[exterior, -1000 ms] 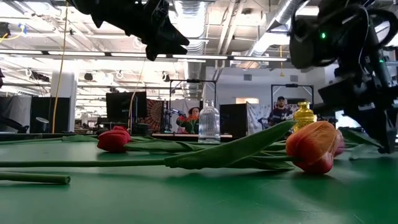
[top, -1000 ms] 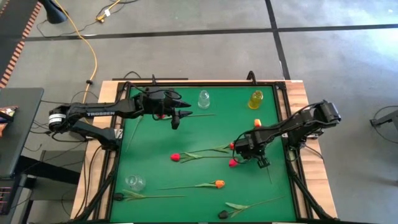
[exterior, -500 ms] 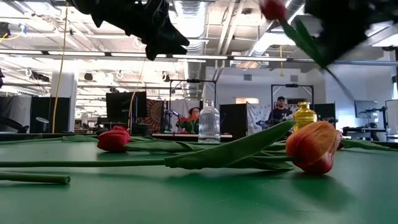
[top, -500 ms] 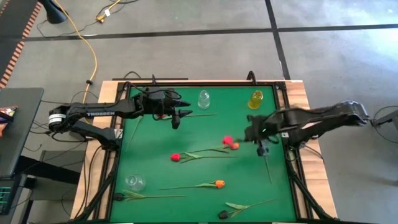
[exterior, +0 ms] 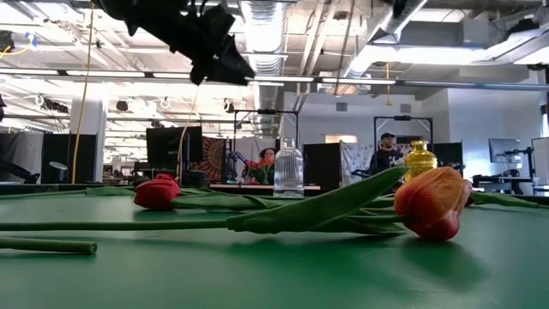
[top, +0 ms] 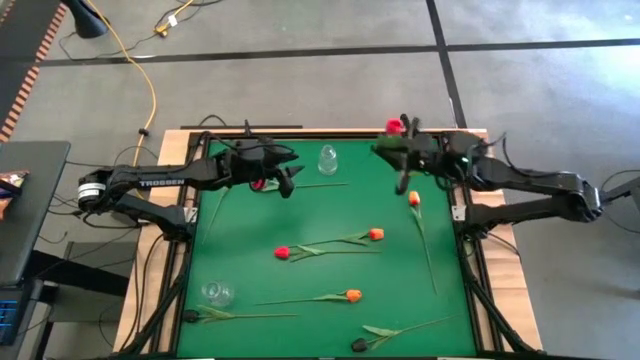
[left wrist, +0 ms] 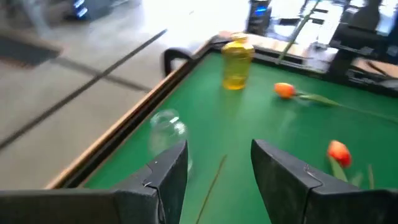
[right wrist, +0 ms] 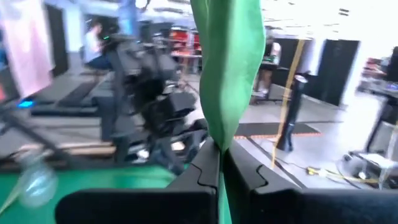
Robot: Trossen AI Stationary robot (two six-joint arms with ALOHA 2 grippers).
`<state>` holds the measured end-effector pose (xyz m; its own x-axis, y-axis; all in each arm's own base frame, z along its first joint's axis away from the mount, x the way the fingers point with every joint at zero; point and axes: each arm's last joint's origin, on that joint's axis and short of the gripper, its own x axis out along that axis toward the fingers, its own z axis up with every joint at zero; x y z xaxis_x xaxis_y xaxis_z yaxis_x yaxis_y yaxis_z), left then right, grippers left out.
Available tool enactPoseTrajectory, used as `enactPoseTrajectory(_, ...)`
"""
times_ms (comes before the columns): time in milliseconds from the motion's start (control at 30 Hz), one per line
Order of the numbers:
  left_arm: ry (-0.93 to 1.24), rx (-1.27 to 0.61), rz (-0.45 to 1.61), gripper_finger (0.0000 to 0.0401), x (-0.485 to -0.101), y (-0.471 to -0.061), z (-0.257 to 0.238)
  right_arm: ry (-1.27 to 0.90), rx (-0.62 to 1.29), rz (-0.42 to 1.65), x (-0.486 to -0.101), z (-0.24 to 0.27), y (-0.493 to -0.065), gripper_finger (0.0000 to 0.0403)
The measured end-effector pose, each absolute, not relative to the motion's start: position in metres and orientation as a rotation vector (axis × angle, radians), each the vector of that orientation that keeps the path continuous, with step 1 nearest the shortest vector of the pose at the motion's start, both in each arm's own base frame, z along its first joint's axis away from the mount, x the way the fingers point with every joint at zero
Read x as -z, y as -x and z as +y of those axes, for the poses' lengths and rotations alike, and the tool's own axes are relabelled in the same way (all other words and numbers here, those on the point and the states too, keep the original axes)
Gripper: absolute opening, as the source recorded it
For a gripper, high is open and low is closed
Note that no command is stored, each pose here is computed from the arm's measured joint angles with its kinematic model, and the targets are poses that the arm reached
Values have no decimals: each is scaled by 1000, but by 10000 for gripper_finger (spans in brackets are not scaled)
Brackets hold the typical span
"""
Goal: Sort flowers into vase by color
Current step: Put the bottom right red flower into the top transparent vase
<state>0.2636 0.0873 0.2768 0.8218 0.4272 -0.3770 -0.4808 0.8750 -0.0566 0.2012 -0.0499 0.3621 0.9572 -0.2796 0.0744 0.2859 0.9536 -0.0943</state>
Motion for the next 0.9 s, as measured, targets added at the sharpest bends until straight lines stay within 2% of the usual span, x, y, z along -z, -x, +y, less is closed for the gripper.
enactPoseTrajectory(167, 288, -511, 410, 165, -270, -261, 86, 26, 289, -170, -354, -79, -232, 34)
enactPoseTrajectory(267, 315, -449, 420, 165, -270, -260, 84, -37, 327, -218, -350, -98, -248, 34)
enactPoseTrajectory(400, 285, -369, 326, 165, -279, -246, 80, -63, 366, -187, -348, -121, -265, 34)
enactPoseTrajectory(667, 325, -456, 139, 165, -265, -199, 79, -73, 402, -125, -346, -151, -286, 35)
enactPoseTrajectory(900, 393, -457, 104, 165, -252, -192, 76, -92, 452, -46, -339, -165, -285, 35)
